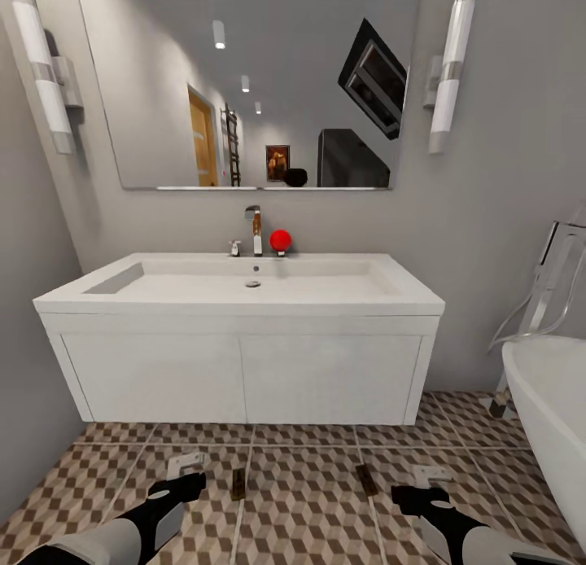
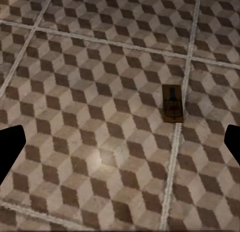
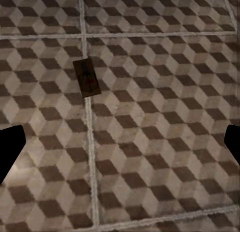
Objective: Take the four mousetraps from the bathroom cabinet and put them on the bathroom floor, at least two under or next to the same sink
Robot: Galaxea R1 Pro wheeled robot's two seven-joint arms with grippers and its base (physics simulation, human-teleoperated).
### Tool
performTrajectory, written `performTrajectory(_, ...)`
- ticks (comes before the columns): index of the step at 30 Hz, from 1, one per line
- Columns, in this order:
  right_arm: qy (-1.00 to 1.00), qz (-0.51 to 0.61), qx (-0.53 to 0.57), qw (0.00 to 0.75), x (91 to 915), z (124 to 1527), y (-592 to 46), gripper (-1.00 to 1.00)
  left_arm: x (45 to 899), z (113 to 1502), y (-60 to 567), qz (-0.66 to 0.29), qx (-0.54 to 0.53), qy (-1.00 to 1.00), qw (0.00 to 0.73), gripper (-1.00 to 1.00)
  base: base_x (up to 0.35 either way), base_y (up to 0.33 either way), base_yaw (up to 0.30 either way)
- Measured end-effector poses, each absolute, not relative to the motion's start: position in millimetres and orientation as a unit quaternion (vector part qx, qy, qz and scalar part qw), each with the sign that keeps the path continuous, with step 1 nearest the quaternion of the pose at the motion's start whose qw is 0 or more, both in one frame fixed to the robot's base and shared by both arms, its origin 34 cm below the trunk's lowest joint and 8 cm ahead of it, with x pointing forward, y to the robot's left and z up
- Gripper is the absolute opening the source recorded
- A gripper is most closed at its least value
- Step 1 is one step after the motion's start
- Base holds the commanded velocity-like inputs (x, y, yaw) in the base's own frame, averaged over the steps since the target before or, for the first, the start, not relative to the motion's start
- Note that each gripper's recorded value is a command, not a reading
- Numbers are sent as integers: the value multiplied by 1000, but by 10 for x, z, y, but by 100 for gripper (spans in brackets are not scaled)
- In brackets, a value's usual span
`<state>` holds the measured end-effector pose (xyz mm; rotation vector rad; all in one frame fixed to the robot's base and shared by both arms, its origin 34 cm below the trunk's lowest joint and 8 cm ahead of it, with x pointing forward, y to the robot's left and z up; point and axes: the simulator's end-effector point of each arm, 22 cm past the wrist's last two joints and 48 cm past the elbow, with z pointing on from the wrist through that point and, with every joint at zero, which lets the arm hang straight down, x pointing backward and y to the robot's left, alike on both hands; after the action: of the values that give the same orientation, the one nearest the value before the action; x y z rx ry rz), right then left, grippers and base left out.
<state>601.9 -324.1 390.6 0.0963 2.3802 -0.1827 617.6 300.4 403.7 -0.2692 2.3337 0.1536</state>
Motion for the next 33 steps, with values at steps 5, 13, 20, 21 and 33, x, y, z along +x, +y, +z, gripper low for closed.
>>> performTrajectory(5,930,-73,37,359,5971,3960,-3280,100,6172,4121,3018,61,-107,917,380,100,0,0,0)
performTrajectory(13,949,-76,34,305,5295,3635,-3307,100,5982,4107,3022,62,-107,925,360,100,0,0,0)
performTrajectory(20,962,-77,30,260,4685,3427,-3307,100,5658,3996,3021,65,-106,935,333,100,0,0,0)
performTrajectory(21,964,-78,29,254,4603,3406,-3308,100,5607,3979,3023,66,-106,936,328,100,0,0,0)
performTrajectory(33,978,-81,25,193,3749,3292,-3315,100,4931,3794,3024,72,-102,953,277,100,0,0,0)
